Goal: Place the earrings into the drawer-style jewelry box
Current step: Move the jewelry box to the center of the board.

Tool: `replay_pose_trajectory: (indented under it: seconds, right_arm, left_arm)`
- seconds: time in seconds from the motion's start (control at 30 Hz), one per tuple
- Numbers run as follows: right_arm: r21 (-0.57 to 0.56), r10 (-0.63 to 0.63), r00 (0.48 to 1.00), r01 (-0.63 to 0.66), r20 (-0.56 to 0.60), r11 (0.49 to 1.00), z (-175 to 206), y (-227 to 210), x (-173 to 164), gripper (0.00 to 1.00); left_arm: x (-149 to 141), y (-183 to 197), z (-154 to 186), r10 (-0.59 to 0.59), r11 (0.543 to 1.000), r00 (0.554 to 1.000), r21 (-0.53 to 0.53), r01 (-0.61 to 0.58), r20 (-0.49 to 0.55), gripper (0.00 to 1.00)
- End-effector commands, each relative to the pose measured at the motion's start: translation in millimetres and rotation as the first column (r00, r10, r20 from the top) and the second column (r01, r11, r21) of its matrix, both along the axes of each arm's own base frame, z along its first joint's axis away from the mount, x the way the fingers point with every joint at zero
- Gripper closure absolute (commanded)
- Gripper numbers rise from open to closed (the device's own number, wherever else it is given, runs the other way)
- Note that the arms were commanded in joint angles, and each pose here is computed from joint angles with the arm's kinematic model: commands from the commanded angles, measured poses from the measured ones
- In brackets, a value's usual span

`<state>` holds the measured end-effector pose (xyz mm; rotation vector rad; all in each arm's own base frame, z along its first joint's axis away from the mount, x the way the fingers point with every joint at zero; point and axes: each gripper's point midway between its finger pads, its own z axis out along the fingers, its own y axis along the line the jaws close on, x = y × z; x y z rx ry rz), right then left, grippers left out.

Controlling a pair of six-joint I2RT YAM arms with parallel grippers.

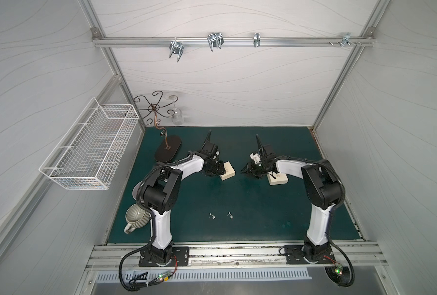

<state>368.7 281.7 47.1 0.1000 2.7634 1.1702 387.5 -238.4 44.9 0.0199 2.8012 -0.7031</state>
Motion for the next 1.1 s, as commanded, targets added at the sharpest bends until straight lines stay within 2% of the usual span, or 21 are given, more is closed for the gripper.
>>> replay_pose_trajectory:
  seconds: [0.0, 0.23, 0.4, 0.57, 0.7, 0.87, 1.07]
  right_arm:
    - [0.021, -0.034, 0.999, 0.033, 0.017, 0.999, 6, 8, 18, 0.61]
    - [0.016, -0.04, 0.999, 0.04, 0.021, 0.999, 3, 17, 34, 0.61]
    - [0.018, -0.037, 0.999, 0.036, 0.013, 0.999, -3, 26, 44, 0.61]
    - [0.024, -0.013, 1.0, 0.013, 0.005, 1.0, -6, 38, 47, 0.6]
    - [0.033, 0.016, 1.0, -0.015, -0.006, 0.999, -8, 50, 42, 0.61]
    - [0.028, 0.041, 0.999, -0.04, -0.016, 0.999, -10, 55, 24, 0.61]
    - [0.041, 0.072, 0.997, -0.071, -0.015, 0.997, -4, 62, -3, 0.62]
  left_arm:
    - [8, -12, 6, -0.053, 0.998, 0.998, -0.029, 0.054, 0.044, 0.57]
    - [3, -7, 7, -0.058, 0.998, 0.997, -0.009, 0.059, 0.044, 0.6]
    - [4, -6, 11, -0.039, 0.999, 0.998, -0.024, 0.04, 0.044, 0.51]
    - [6, -4, 18, -0.02, 0.998, 0.999, -0.052, 0.022, 0.045, 0.46]
    - [11, 5, 23, 0.035, 0.996, 0.998, -0.088, -0.031, 0.042, 0.41]
    - [20, 27, 27, 0.128, 0.99, 0.99, -0.071, -0.124, 0.055, 0.33]
    - [22, 30, 25, 0.157, 0.983, 0.986, -0.102, -0.152, 0.049, 0.31]
